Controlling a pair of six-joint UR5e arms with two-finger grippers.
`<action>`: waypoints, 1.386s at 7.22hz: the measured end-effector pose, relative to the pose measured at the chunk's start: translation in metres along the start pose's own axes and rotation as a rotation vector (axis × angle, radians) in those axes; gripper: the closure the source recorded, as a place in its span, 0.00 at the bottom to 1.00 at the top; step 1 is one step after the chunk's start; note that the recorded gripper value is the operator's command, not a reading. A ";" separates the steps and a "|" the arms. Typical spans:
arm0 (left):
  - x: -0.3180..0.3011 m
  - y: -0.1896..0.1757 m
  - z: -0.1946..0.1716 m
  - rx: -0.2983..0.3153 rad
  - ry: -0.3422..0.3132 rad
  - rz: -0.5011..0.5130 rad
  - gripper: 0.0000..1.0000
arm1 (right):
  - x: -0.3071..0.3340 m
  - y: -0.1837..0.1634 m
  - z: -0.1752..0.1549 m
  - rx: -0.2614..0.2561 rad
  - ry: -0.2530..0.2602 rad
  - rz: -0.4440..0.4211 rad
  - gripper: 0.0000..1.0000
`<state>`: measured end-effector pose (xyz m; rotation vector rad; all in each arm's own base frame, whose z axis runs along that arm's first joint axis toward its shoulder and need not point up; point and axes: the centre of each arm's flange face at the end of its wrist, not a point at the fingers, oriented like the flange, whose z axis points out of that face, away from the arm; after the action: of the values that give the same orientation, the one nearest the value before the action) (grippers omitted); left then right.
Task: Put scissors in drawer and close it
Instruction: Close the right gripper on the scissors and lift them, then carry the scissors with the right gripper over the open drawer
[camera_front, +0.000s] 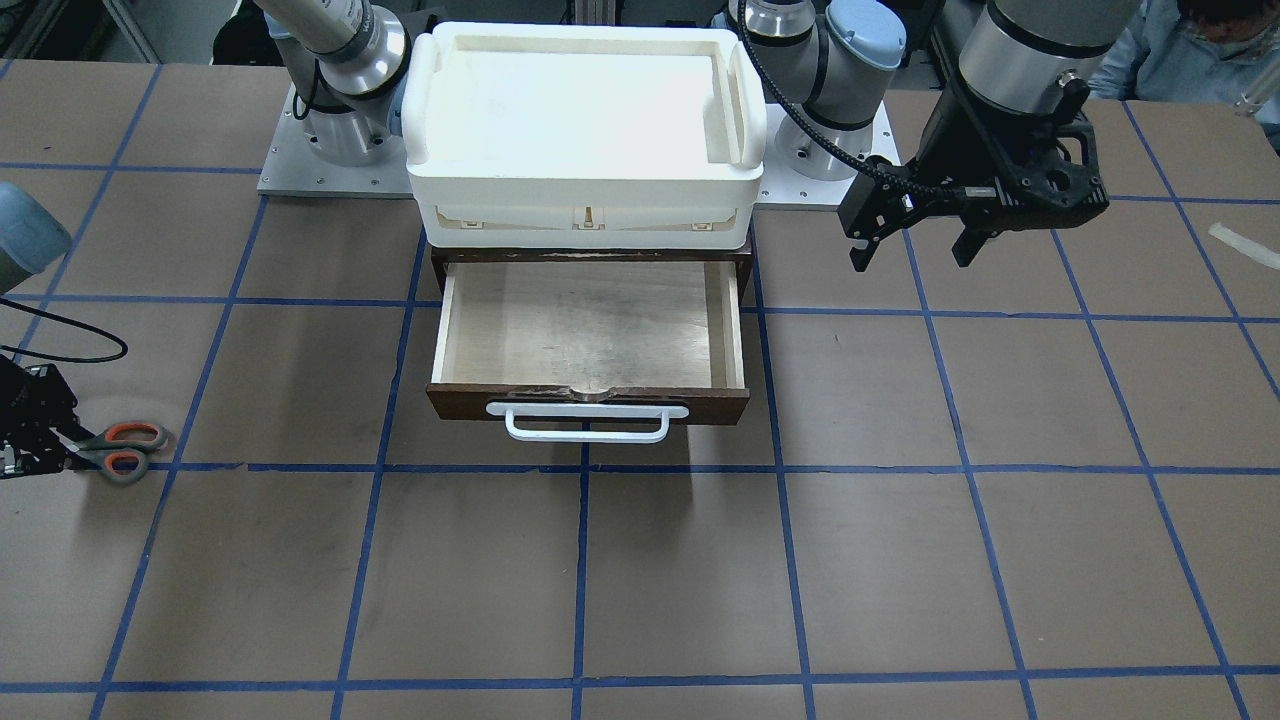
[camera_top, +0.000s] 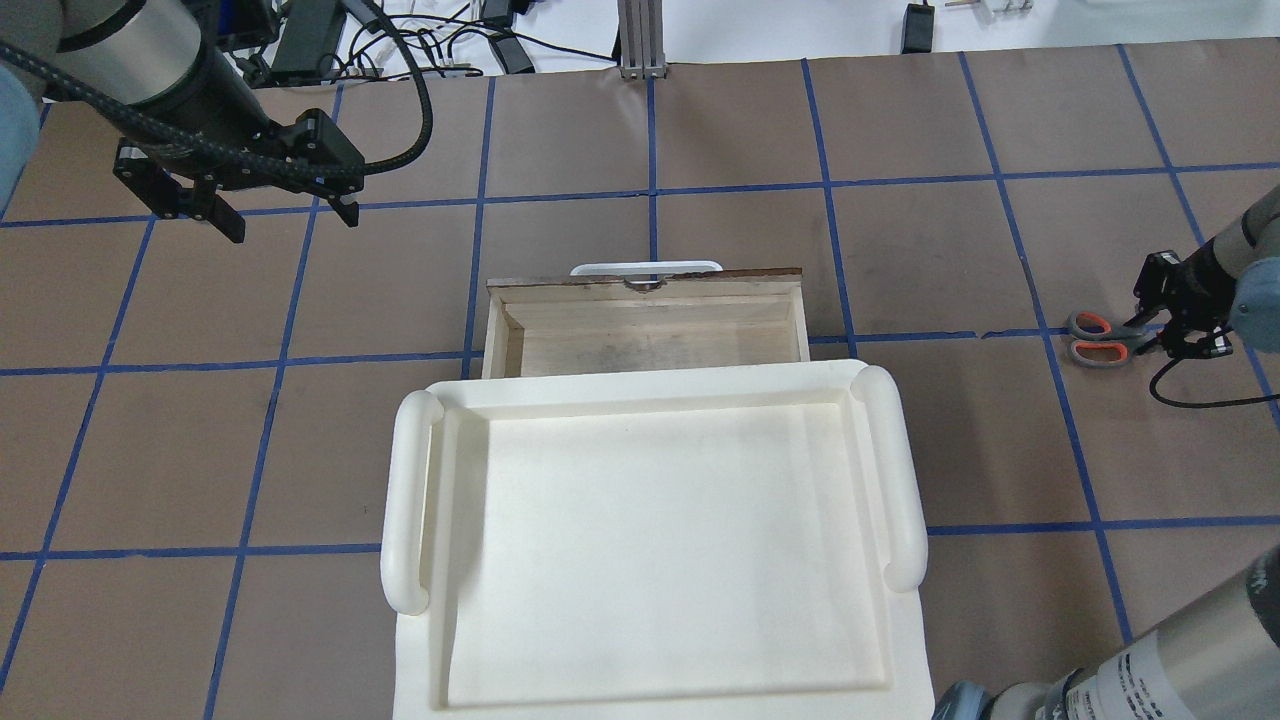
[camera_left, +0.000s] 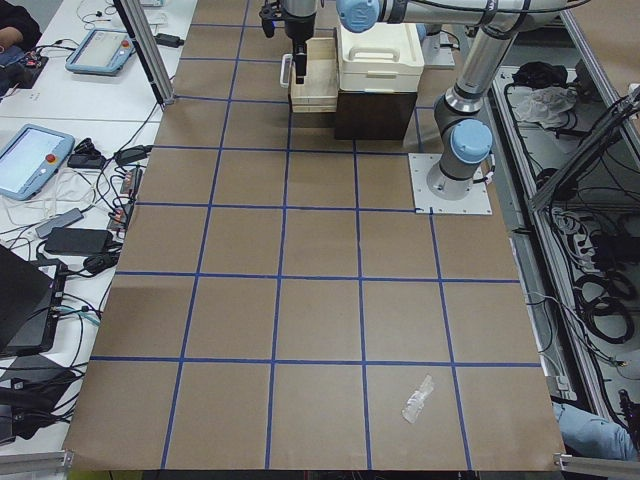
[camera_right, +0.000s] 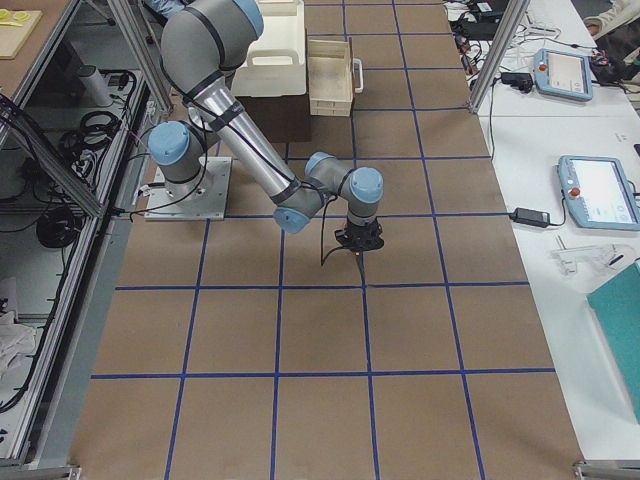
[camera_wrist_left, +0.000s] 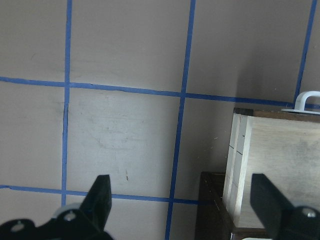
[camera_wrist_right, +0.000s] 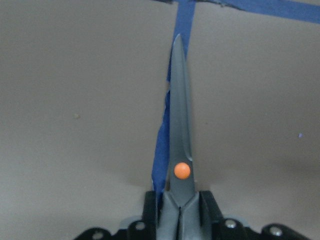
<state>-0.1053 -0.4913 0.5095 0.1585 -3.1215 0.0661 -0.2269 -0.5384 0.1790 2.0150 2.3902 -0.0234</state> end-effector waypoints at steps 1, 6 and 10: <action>0.004 0.005 -0.001 -0.015 -0.002 0.000 0.00 | -0.001 -0.001 -0.004 0.004 -0.006 -0.002 0.82; 0.008 0.013 0.002 -0.034 0.004 -0.004 0.00 | -0.039 0.042 -0.100 -0.027 -0.023 -0.058 0.82; 0.008 0.013 0.003 -0.036 0.004 -0.005 0.00 | -0.071 0.197 -0.195 -0.044 -0.058 -0.096 0.87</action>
<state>-0.1149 -0.4793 0.5061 0.1660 -3.1158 0.0101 -0.0208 -0.5705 0.3752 1.8531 2.4277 -0.0305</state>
